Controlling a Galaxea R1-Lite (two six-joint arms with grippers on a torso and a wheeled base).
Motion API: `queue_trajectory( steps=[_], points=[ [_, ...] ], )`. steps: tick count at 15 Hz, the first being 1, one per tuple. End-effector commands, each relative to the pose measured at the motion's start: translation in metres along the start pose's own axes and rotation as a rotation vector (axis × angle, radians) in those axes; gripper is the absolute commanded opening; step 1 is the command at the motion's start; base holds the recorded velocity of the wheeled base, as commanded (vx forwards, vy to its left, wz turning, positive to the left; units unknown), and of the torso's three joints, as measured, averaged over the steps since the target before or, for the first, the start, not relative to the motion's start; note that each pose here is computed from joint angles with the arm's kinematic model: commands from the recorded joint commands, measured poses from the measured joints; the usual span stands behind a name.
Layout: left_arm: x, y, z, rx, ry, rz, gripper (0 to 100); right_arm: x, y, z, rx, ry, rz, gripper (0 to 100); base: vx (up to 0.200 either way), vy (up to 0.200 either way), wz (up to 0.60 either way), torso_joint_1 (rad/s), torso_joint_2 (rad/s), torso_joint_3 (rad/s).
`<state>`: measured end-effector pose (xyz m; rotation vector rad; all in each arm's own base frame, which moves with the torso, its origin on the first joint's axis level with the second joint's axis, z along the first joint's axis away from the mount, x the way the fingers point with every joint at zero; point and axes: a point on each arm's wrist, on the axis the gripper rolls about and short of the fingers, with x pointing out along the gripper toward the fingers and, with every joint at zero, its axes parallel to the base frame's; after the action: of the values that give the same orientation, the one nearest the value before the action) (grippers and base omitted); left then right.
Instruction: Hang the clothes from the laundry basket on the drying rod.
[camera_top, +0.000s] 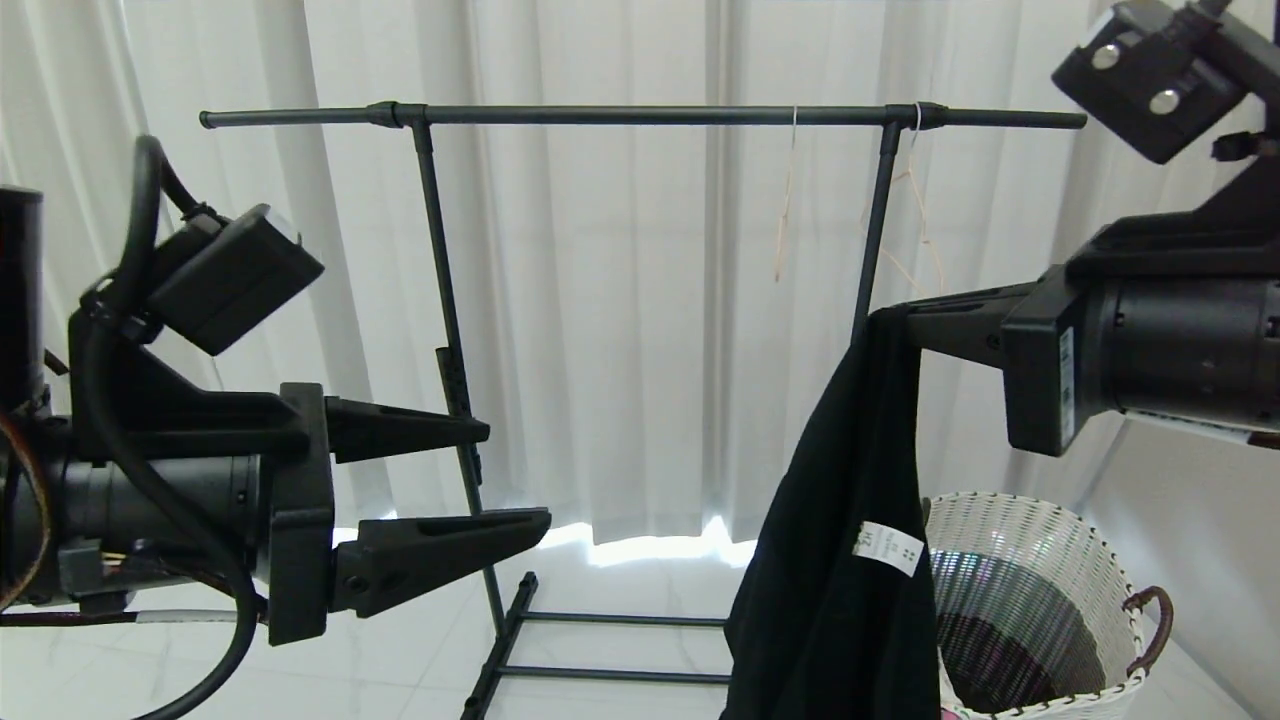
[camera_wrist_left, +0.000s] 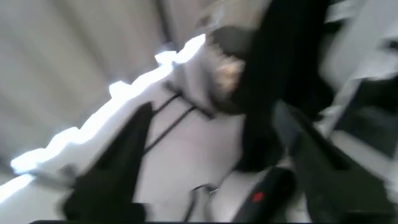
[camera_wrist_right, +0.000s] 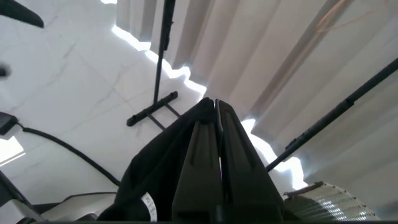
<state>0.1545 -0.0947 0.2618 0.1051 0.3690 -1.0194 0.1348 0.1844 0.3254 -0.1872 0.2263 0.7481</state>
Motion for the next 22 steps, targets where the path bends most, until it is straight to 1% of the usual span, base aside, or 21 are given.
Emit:
queue_trajectory(
  steps=[1,5,7,9,10,11,12,13,14,15,16,18,19,20,21,22],
  points=[
    [0.008,0.003,0.001,-0.050,-0.008,-0.047,100,0.022,0.005,0.006,-0.004,0.013,0.020,0,0.000,0.000,0.00,0.000,0.00,0.000],
    [0.041,0.008,-0.002,-0.070,0.066,-0.105,100,0.038,0.011,0.020,-0.003,-0.015,0.046,0,0.000,0.000,0.00,0.000,0.00,0.000],
    [0.063,0.010,-0.001,-0.072,0.101,-0.141,100,0.046,0.015,0.021,-0.004,-0.011,0.057,0,0.000,0.000,0.00,0.000,0.00,0.000],
    [0.085,0.007,-0.002,-0.068,0.135,-0.184,100,0.053,0.018,0.022,-0.005,-0.007,0.061,0,0.000,0.000,0.00,0.000,0.00,0.000],
    [0.090,0.006,-0.003,-0.070,0.145,-0.193,100,0.055,0.019,0.022,-0.003,-0.007,0.061,0,0.000,0.000,0.00,0.000,0.00,0.000],
    [0.105,0.007,-0.006,-0.075,0.173,-0.208,100,0.057,0.020,0.024,-0.003,-0.012,0.070,0,0.000,0.000,0.00,0.000,0.00,0.000],
    [0.116,0.011,-0.008,-0.083,0.194,-0.203,100,0.058,0.020,0.026,-0.002,-0.016,0.073,0,0.000,0.000,0.00,0.000,0.00,0.000],
    [0.125,0.015,-0.011,-0.090,0.218,-0.176,100,0.057,0.020,0.026,0.000,-0.018,0.073,0,0.000,0.000,0.00,0.000,0.00,0.000],
    [0.134,0.020,-0.018,-0.095,0.252,-0.123,100,0.057,0.019,0.026,0.002,-0.018,0.073,0,0.000,0.000,0.00,0.000,0.00,0.000],
    [0.141,0.024,-0.026,-0.094,0.287,-0.048,100,0.056,0.019,0.027,0.002,-0.021,0.073,0,0.000,0.000,0.00,0.000,0.00,0.000],
    [0.145,0.027,-0.031,-0.092,0.311,0.003,100,0.056,0.019,0.026,0.002,-0.019,0.073,0,0.000,0.000,0.00,0.000,0.00,0.000],
    [0.145,0.031,-0.039,-0.095,0.329,0.031,100,0.056,0.019,0.026,0.002,-0.019,0.072,0,0.000,0.000,0.00,0.000,0.00,0.000],
    [0.143,0.032,-0.045,-0.100,0.347,0.042,100,0.055,0.019,0.026,0.003,-0.021,0.072,0,0.000,0.000,0.00,0.000,0.00,0.000],
    [0.140,0.035,-0.054,-0.099,0.377,0.067,100,0.055,0.018,0.027,0.003,-0.022,0.070,0,0.000,0.000,0.00,0.000,0.00,0.000],
    [0.136,0.037,-0.059,-0.090,0.394,0.091,100,0.053,0.017,0.027,0.004,-0.024,0.069,0,0.000,0.000,0.00,0.000,0.00,0.000],
    [0.127,0.042,-0.070,-0.063,0.431,0.143,100,0.051,0.013,0.028,0.008,-0.027,0.057,0,0.000,0.000,0.00,0.000,0.00,0.000]
  ],
)
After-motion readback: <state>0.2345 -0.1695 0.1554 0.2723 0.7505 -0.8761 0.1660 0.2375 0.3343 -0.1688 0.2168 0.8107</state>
